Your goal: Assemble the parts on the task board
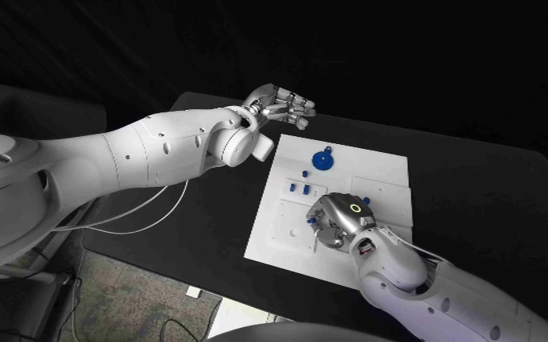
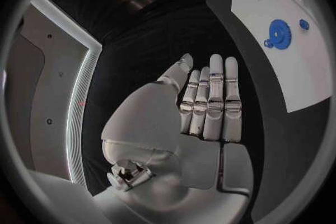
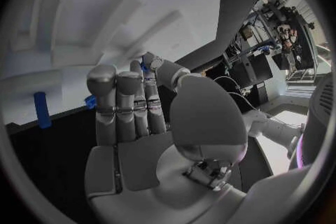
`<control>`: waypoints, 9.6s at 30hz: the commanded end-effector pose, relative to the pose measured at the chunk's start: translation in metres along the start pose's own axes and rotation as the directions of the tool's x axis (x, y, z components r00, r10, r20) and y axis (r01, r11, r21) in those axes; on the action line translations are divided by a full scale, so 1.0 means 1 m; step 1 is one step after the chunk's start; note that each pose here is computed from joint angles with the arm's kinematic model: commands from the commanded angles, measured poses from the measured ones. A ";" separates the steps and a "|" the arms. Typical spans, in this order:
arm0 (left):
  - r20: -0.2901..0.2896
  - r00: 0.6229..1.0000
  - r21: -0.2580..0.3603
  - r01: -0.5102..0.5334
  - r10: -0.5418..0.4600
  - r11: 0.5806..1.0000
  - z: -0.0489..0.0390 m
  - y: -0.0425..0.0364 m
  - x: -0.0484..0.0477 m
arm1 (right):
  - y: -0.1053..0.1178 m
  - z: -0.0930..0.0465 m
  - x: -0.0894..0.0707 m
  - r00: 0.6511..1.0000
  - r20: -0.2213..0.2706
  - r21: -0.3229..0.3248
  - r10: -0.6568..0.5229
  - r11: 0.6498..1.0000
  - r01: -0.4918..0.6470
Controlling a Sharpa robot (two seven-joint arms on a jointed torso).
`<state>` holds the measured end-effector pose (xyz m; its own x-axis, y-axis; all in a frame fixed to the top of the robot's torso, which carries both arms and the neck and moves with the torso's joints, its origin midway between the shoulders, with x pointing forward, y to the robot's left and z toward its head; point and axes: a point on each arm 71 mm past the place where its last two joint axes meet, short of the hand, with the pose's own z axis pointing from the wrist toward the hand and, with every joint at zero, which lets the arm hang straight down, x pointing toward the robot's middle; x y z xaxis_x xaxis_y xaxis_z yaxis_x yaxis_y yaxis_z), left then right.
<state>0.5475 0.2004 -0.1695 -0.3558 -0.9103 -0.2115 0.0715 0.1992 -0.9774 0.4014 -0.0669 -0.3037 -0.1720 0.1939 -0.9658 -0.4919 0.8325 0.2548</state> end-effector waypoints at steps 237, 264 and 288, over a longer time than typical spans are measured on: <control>-0.023 1.000 -0.010 0.019 -0.019 1.000 0.0041 0.0029 -0.0013 | 0.034 0.005 -0.021 0.995 -0.100 -0.152 -0.012 0.988 -0.003; -0.025 0.999 -0.012 0.020 -0.021 1.000 0.0043 0.0031 -0.0008 | 0.034 0.004 -0.008 0.993 -0.113 -0.146 -0.021 0.989 0.005; -0.032 0.999 -0.018 0.022 -0.022 1.000 0.0047 0.0038 0.0002 | 0.036 0.007 -0.001 0.990 -0.129 -0.136 -0.056 0.990 0.038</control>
<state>0.5526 0.2020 -0.1737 -0.3707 -0.9069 -0.2003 0.0473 0.1969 -0.9793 0.3901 -0.0335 -0.2910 -0.2523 0.1133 -0.9610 -0.6095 0.7528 0.2488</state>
